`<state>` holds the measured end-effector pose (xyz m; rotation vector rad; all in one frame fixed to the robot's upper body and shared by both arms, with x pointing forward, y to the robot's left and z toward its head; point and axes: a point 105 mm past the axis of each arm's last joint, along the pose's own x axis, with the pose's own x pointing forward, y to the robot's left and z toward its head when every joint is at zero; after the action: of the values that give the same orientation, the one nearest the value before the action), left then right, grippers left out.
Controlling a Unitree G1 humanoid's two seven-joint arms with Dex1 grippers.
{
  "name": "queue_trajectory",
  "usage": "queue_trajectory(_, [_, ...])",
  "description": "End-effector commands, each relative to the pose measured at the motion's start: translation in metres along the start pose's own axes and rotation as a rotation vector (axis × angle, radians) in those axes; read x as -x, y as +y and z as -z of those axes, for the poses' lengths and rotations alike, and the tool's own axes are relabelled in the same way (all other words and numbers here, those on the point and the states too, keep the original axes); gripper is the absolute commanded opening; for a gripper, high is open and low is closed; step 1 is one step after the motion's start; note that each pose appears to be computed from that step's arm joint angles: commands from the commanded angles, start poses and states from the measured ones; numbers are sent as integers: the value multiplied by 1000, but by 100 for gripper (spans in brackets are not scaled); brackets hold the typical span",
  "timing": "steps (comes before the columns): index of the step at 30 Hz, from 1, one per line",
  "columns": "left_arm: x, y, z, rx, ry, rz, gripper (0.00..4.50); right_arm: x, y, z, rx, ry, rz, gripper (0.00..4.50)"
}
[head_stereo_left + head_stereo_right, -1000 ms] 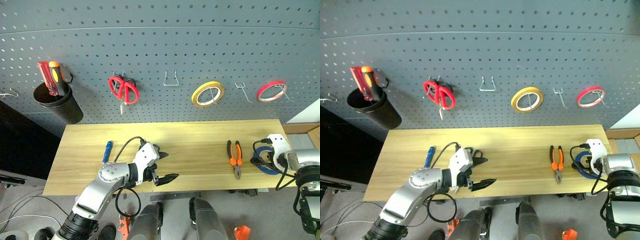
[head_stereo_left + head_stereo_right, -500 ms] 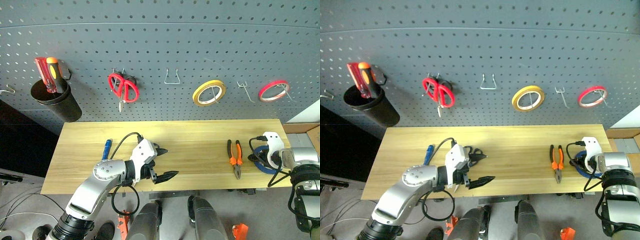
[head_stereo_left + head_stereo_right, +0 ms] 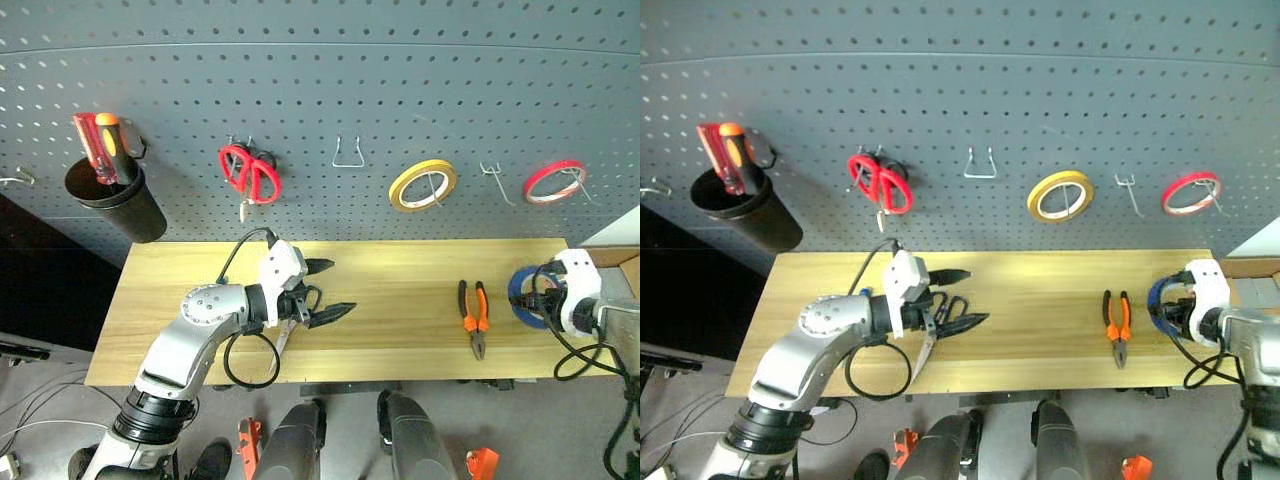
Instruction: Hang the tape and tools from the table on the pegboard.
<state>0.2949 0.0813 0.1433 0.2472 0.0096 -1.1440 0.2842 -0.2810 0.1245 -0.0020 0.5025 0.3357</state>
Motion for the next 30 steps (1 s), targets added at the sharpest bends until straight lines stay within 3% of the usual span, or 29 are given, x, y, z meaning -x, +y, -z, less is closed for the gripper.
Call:
queue_trajectory(1, [-1,-1,-8,-48,-79,10,450,40,43,-40,115,-284,-130,37])
queue_trajectory(7, [-8,9,-14,-70,-173,-35,450,46,83,-57,178,-487,-192,37])
queue_trajectory(11, [-2,24,-26,-113,-226,-132,450,24,95,-87,213,-582,-161,37])
queue_trajectory(18, [12,33,-27,-131,-222,-217,450,-13,91,-100,243,-596,-96,37])
queue_trajectory(30, [22,31,-15,-134,-157,-274,450,-70,90,-111,210,-579,-141,37])
